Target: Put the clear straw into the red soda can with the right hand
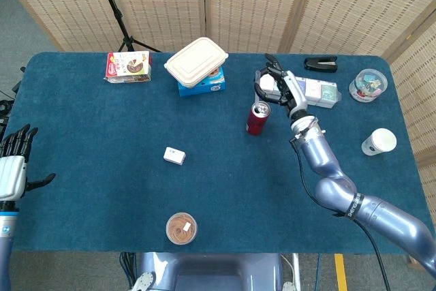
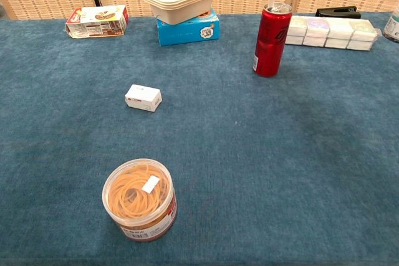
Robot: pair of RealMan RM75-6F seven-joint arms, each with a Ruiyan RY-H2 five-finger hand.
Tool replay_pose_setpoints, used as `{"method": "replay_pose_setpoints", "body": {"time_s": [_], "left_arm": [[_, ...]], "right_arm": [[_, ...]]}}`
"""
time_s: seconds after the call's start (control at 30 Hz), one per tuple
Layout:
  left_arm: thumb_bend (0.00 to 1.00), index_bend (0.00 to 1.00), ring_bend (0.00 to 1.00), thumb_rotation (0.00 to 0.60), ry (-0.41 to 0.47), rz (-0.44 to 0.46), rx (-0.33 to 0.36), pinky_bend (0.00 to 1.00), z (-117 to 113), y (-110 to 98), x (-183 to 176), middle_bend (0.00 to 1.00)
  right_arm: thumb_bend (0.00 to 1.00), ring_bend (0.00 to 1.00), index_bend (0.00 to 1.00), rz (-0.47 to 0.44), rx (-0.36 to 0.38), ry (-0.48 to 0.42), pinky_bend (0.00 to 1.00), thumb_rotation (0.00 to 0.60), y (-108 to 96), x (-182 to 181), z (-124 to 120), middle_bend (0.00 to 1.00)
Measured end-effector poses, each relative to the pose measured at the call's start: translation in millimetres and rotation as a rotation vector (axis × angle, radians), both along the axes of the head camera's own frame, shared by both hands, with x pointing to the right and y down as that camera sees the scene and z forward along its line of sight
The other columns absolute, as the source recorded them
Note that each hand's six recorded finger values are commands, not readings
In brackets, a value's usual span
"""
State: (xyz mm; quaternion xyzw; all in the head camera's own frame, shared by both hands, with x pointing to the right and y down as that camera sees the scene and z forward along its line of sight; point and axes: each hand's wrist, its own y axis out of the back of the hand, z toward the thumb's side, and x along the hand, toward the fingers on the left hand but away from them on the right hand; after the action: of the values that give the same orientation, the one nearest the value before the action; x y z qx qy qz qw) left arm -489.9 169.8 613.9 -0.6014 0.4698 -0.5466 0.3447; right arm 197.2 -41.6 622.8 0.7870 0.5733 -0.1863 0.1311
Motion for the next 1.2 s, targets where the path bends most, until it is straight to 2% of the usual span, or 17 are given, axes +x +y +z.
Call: {"method": "replay_pose_setpoints", "body": {"time_s": [1.2], "left_arm": [[0.0,0.0,0.0,0.6,0.007,0.003,-0.015,0.06,3,0,0,0.0]], "right_arm": [[0.49,0.0,0.57,-0.023,-0.021,0.041,0.0,0.6,11,7,18,0.0]]}}
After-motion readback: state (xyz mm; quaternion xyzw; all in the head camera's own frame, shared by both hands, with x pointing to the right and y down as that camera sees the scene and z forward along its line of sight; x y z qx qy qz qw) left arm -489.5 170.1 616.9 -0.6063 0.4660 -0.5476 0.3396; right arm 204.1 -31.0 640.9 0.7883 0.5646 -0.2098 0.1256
